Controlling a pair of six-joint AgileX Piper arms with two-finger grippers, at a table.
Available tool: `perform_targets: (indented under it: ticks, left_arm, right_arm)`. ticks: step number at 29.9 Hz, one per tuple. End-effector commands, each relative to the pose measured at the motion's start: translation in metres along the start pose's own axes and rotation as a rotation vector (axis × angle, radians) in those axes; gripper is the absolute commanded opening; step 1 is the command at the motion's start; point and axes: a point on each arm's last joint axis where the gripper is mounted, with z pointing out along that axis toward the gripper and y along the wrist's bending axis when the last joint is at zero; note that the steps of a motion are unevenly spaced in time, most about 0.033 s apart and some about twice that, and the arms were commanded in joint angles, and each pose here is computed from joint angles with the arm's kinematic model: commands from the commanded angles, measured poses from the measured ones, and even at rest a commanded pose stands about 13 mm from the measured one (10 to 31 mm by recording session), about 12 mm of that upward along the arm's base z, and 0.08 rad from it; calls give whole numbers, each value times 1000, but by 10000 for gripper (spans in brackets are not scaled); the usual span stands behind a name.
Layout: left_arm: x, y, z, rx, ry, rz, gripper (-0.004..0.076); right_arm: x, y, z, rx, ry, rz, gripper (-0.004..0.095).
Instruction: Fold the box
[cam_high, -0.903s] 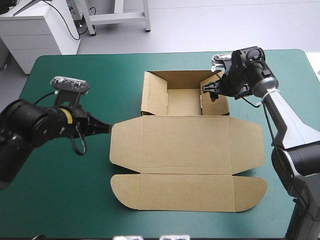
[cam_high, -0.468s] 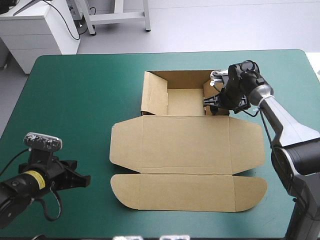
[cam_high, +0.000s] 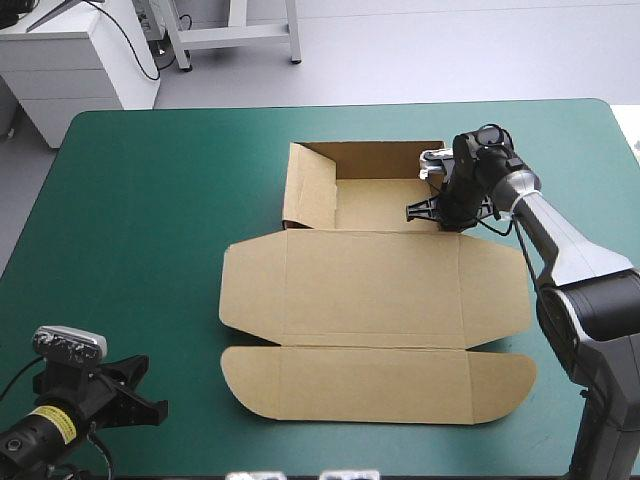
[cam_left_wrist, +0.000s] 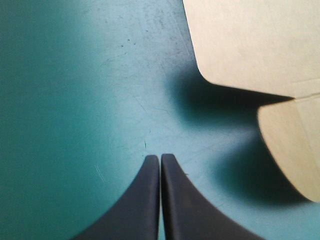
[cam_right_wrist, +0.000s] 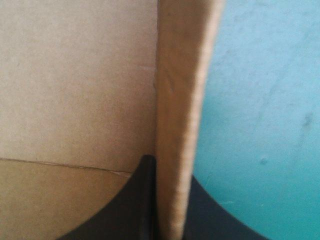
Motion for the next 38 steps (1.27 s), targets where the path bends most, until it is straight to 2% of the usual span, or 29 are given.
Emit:
perform_targets:
  ticks: [1, 6, 10, 13, 16, 21, 29, 33, 35, 38]
  left_arm:
    - [-8, -2, -8, 36, -125, -3, -8]
    - [-6, -2, -12, 49, -153, -11, -8]
    - [-6, -2, -12, 53, -154, -13, -8]
    - [-7, -2, -12, 54, -157, -13, -8]
    - [-7, -4, -12, 73, -157, -29, -8]
    - [-7, -5, -12, 84, -156, -37, -8]
    - [-7, -5, -12, 84, -156, -37, -8]
    - [-6, -4, -12, 83, -152, -37, -8]
    - [-5, -4, -12, 80, -141, -37, -8]
    - [-4, -4, -11, 76, -127, -36, -8]
  right_arm:
    - [-8, -15, -53, 43, -131, -22, -20]
    - [-15, -67, -141, 93, -356, 53, -20]
    - [3, -133, -199, 221, -502, 156, -20]
    - [21, -184, -217, 303, -540, 286, -20]
    - [37, -230, -214, 285, -541, 430, -20]
    - [47, -281, -186, 229, -485, 565, -20]
    - [38, -313, -120, 168, -336, 610, -4]
    - [33, -319, -95, 133, -290, 605, 142]
    - [30, -317, -93, 96, -298, 559, 316]
    - [30, -317, -93, 98, -297, 533, 591]
